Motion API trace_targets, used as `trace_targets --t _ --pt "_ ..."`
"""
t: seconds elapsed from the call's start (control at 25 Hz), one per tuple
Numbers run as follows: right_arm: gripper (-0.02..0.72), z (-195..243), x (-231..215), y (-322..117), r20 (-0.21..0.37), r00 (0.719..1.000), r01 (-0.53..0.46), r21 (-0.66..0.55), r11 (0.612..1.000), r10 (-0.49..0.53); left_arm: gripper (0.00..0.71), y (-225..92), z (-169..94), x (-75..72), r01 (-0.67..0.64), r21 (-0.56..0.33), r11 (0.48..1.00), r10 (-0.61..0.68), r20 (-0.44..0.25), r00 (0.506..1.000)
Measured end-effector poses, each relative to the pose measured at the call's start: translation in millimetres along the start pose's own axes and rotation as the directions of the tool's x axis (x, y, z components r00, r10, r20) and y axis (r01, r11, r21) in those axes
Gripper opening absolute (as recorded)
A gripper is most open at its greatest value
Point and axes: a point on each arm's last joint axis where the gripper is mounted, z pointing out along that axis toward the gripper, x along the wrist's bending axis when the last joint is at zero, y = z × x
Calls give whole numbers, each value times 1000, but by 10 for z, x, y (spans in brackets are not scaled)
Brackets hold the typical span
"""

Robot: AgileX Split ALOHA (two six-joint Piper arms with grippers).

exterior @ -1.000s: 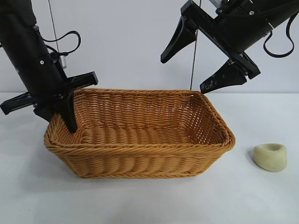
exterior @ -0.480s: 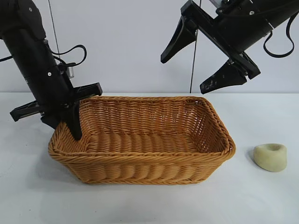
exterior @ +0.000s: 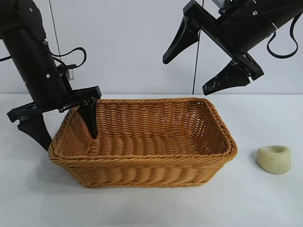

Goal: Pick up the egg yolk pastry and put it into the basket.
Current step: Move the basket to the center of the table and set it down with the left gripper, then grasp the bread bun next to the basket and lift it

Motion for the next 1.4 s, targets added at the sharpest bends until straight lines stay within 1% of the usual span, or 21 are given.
trace_targets --t 0.08,0.16,0.32,0.4,0.48,0.56,0.64,0.76,0.84,0.92,1.04,1.12,1.28,1.36,1.4 --pt "695 0 0 0 0 1000 0 0 1000 0 688 4 -62 -14 -13 15 1000 13 -8 1000" --pt "695 0 0 0 0 1000 0 0 1000 0 690 22 -210 -63 -32 5 999 32 -2 999" --pt "695 0 0 0 0 1000 0 0 1000 0 694 93 -736 -220 -104 -89 991 106 10 994" --pt "695 0 0 0 0 1000 0 0 1000 0 694 123 -980 -280 -136 -134 982 138 -1 990" --pt "695 0 0 0 0 1000 0 0 1000 0 694 180 -1188 -337 -160 -197 967 161 -11 987" --pt "695 0 0 0 0 1000 0 0 1000 0 695 219 -1310 -371 -173 -241 955 174 -18 985" --pt "695 0 0 0 0 1000 0 0 1000 0 696 234 -1367 -380 -182 -258 949 180 -29 983" --pt "695 0 -1 0 1 1000 1 0 1000 -1 696 247 -1376 -334 -204 -262 943 188 -86 978" --pt "695 0 -1 0 1 1000 1 0 1000 -1 696 265 -1389 -271 -215 -264 940 185 -133 974" --pt "695 0 -1 0 1 1000 1 0 1000 -1 696 293 -1412 -177 -208 -269 940 170 -160 972" --pt "695 0 -1 0 1 1000 1 0 1000 -1 696 352 -1475 59 -172 -282 944 121 -191 974" --pt "695 0 -1 0 1 1000 1 0 1000 -1 696 394 -1531 273 -136 -293 946 75 -210 975" --pt "695 0 -1 0 1 1000 1 0 1000 -1 696 439 -1628 645 -62 -314 947 -10 -222 975" --pt "695 0 -1 0 1 1000 1 0 1000 -1 696 445 -1655 746 -43 -319 947 -32 -227 973" --pt "695 0 -1 0 1 1000 1 0 1000 -1 696 441 -1652 772 -37 -317 948 -38 -227 973"
